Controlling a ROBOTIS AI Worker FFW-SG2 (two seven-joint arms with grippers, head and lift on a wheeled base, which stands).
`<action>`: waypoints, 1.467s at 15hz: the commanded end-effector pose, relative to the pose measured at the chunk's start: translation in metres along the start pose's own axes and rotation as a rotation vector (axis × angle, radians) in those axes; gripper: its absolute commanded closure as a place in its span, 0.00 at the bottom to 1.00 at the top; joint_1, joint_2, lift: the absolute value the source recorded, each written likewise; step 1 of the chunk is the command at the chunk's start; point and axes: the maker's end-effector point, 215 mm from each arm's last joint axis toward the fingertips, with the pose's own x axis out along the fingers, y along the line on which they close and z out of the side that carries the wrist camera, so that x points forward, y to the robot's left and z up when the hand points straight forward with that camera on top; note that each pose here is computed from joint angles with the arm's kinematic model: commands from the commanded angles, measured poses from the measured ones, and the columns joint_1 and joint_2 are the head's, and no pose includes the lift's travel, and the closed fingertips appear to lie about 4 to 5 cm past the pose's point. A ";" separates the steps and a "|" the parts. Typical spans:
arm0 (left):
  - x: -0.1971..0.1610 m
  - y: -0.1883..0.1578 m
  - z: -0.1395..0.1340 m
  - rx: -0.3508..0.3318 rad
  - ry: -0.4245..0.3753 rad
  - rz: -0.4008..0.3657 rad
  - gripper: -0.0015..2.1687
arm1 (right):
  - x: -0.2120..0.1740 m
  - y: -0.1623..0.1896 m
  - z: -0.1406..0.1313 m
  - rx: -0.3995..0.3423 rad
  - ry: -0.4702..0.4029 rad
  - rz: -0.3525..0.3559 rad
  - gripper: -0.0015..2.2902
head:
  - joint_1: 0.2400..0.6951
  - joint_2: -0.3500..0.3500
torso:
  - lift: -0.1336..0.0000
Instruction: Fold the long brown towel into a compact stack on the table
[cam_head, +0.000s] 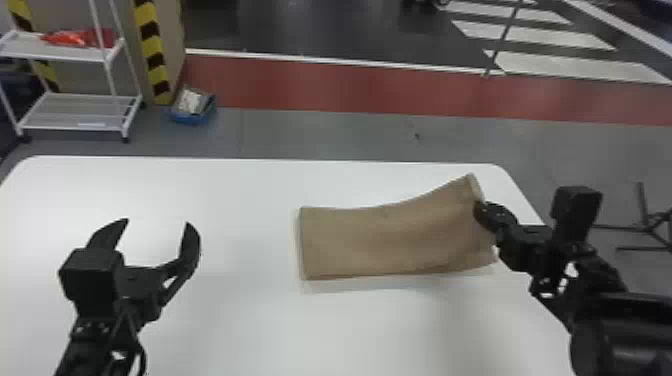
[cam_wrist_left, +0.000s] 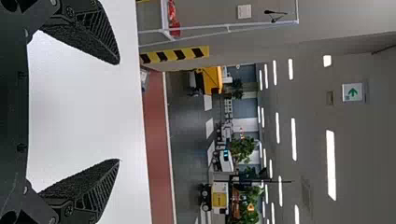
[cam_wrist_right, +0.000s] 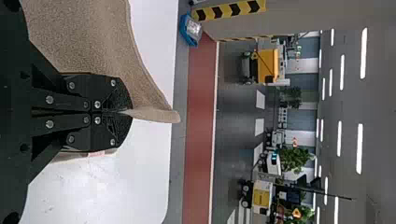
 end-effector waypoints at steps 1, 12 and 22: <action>-0.001 -0.003 -0.005 0.001 0.010 -0.006 0.07 | 0.018 -0.013 -0.028 -0.011 0.074 0.001 0.62 | 1.00 0.20 | 0.16; 0.007 -0.006 -0.010 0.012 0.016 -0.009 0.07 | 0.009 -0.039 -0.001 0.072 0.046 0.002 0.62 | 1.00 0.17 | 0.16; 0.008 -0.007 -0.006 0.019 0.010 -0.013 0.07 | 0.019 -0.049 0.009 0.049 0.075 0.004 0.62 | 1.00 0.13 | 0.16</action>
